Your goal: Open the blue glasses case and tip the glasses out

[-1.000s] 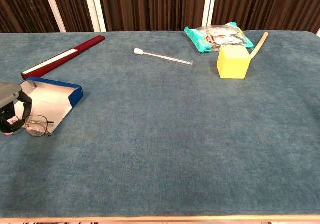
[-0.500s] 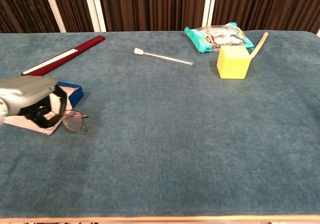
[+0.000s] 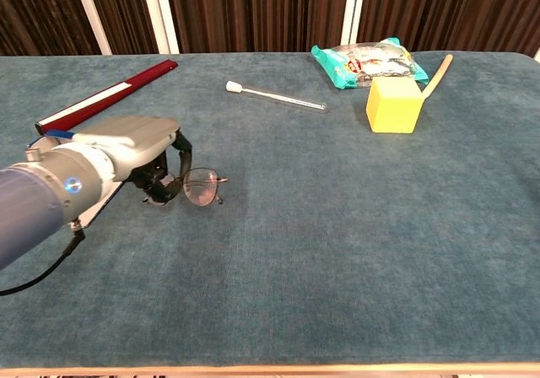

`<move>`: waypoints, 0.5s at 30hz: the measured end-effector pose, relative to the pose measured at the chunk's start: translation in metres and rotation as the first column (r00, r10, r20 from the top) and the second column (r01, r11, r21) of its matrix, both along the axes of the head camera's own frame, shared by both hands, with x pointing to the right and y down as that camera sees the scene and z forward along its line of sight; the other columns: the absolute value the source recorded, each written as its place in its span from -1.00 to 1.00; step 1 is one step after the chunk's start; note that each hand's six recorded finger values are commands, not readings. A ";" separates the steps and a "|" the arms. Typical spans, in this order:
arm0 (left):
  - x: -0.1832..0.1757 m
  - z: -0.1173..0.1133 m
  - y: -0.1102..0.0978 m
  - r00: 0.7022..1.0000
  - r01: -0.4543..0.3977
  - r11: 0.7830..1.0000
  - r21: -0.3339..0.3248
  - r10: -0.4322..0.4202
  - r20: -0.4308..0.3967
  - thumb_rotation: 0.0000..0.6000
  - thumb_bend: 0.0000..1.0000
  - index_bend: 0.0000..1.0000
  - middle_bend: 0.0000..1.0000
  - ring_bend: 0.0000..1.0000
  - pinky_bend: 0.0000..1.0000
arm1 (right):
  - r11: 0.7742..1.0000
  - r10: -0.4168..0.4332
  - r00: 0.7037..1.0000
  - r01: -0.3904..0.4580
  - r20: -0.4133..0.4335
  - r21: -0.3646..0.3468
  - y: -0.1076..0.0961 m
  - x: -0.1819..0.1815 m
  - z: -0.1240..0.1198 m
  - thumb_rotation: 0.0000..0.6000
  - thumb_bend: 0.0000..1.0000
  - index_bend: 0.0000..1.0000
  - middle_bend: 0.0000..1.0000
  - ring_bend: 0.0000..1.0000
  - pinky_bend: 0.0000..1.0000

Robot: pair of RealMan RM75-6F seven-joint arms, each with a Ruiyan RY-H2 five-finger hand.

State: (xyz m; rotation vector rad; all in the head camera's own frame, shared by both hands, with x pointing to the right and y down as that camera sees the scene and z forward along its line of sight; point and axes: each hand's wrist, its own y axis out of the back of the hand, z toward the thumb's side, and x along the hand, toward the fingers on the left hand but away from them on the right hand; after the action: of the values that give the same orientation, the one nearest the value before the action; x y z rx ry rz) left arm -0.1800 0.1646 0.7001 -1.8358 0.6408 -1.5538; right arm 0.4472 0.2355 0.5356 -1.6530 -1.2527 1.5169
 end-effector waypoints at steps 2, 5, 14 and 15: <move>0.003 0.002 -0.002 1.000 0.005 1.000 -0.002 -0.005 0.004 1.00 -0.39 -0.25 1.00 0.88 1.00 | 1.000 0.001 1.000 -0.001 0.000 -0.001 0.000 0.000 0.000 1.00 -0.64 -1.00 -1.00 -1.00 -0.61; 0.004 0.002 -0.003 1.000 0.009 1.000 -0.001 -0.009 0.012 1.00 -0.44 -0.34 1.00 0.87 1.00 | 1.000 0.001 1.000 -0.001 -0.001 -0.001 0.000 0.000 0.000 1.00 -0.64 -1.00 -1.00 -1.00 -0.61; -0.024 -0.010 -0.005 0.999 0.038 0.999 0.023 -0.038 0.007 1.00 -0.44 -0.48 0.77 0.55 0.77 | 1.000 -0.001 1.000 0.001 -0.001 -0.001 0.001 0.000 0.000 1.00 -0.64 -1.00 -1.00 -1.00 -0.61; -0.029 -0.014 -0.006 0.999 0.044 0.999 0.030 -0.044 0.000 1.00 -0.44 -0.54 0.59 0.40 0.63 | 1.000 -0.001 1.000 0.001 -0.002 -0.001 0.001 0.000 0.000 1.00 -0.64 -1.00 -1.00 -1.00 -0.61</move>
State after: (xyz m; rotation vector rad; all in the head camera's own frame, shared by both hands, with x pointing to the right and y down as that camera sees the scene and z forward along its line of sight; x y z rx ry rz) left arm -0.2090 0.1587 0.6863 -1.8104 0.7049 -1.5647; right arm 0.4470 0.2363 0.5355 -1.6525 -1.2497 1.5182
